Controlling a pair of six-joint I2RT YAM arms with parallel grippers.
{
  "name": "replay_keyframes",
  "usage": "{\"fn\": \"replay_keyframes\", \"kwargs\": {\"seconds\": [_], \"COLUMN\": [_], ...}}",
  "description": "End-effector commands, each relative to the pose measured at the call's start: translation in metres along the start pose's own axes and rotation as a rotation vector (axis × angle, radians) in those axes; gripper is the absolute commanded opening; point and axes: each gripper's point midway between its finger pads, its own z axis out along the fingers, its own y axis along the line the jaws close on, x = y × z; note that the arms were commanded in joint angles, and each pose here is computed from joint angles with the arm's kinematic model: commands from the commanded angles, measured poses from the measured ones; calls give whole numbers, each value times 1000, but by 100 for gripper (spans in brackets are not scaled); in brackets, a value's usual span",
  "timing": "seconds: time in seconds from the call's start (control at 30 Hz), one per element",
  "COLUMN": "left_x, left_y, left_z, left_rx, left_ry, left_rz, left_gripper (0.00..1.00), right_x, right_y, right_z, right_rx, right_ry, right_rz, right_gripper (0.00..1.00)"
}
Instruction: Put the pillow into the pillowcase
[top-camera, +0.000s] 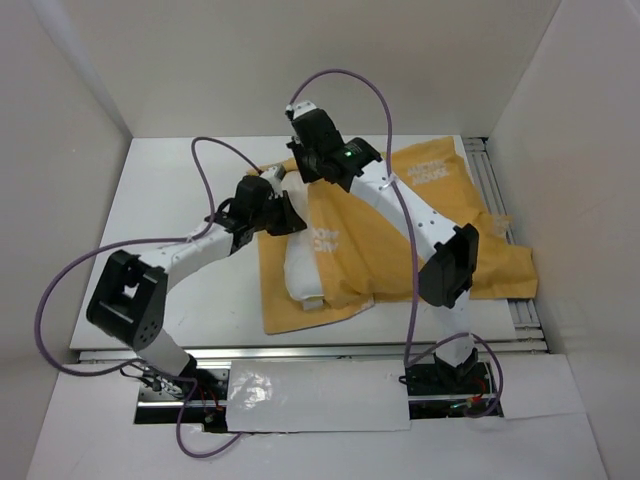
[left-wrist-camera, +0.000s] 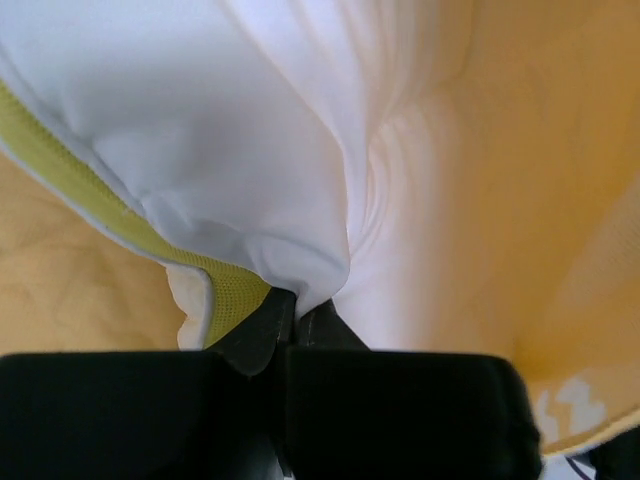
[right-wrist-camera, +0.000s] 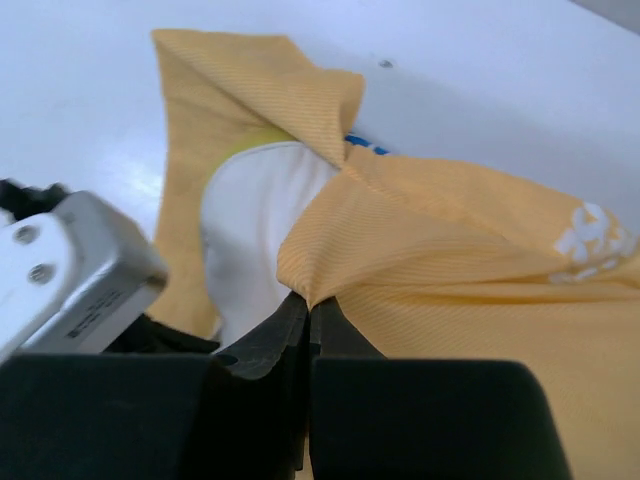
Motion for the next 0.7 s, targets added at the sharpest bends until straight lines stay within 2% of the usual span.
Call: {"fn": "replay_keyframes", "kwargs": {"seconds": [0.0,0.13,0.33,0.43,0.5,0.6,0.67], "left_x": [-47,-68,-92,-88,-87,-70,-59], "left_y": [-91,-128,-169,-147,-110,-61,-50], "left_z": [-45,-85,-155,-144,-99,-29,-14], "left_rx": [286,367,482,385,210,-42,-94], "left_ry": [-200,-336,-569,-633,-600,-444,-376], "left_rz": [137,159,199,167,83,18,4], "left_gripper": [0,0,0,0,0,0,0], "right_x": [-71,-78,-80,-79,-75,-75,-74], "right_y": [63,96,109,112,127,144,147], "right_z": [-91,-136,-165,-172,-181,-194,-199], "right_rx": [-337,-516,-532,-543,-603,-660,-668], "right_ry": [-232,-275,-288,-281,-270,-281,-280], "right_rz": [-35,-66,-44,-38,-46,-52,-56], "right_gripper": [0,0,0,0,0,0,0]}}
